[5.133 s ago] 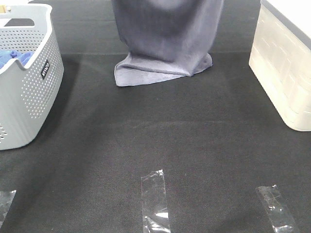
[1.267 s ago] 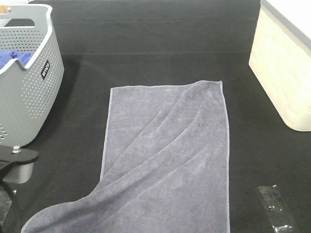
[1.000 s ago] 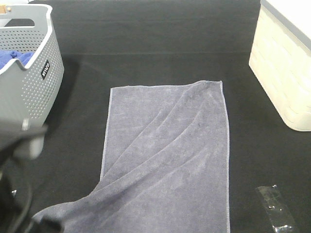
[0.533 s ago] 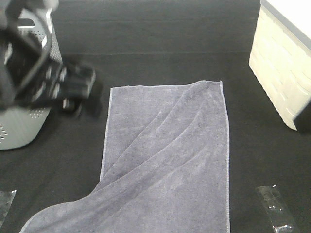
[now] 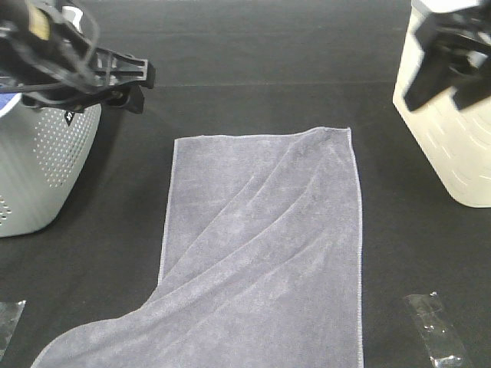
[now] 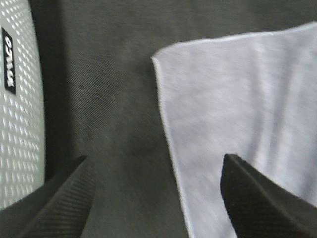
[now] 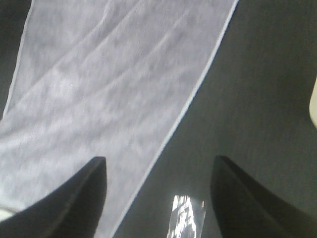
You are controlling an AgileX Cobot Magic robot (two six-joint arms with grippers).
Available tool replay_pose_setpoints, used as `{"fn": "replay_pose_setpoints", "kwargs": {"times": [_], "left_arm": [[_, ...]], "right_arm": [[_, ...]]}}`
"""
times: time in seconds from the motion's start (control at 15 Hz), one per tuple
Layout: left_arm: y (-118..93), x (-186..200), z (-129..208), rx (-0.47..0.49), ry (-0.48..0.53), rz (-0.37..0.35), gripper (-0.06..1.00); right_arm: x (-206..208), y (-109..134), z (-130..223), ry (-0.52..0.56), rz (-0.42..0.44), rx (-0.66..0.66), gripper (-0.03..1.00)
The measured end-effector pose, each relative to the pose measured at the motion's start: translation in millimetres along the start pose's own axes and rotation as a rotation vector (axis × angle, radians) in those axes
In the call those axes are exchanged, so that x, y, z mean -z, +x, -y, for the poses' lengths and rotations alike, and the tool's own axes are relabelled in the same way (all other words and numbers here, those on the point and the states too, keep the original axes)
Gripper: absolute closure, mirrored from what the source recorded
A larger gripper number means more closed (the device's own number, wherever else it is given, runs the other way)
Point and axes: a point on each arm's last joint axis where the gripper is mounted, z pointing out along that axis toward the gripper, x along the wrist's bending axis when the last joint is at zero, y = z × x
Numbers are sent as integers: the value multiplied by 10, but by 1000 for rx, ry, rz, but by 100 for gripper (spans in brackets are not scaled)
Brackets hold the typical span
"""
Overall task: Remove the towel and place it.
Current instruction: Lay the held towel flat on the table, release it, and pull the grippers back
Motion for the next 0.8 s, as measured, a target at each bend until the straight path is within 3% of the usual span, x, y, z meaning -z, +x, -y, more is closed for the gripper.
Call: {"fn": "replay_pose_setpoints", "kwargs": {"times": [0.33, 0.53, 0.8], "left_arm": [[27, -785, -413, 19, 67, -57, 26], [-61, -1335, -518, 43, 162, -78, 28], [-118, -1742, -473, 61, 284, -82, 28]], "right_arm": [[-364, -100, -458, -23, 10, -10, 46], [-607, -178, -514, 16, 32, -12, 46], [-698, -206, -526, 31, 39, -13, 46]]}}
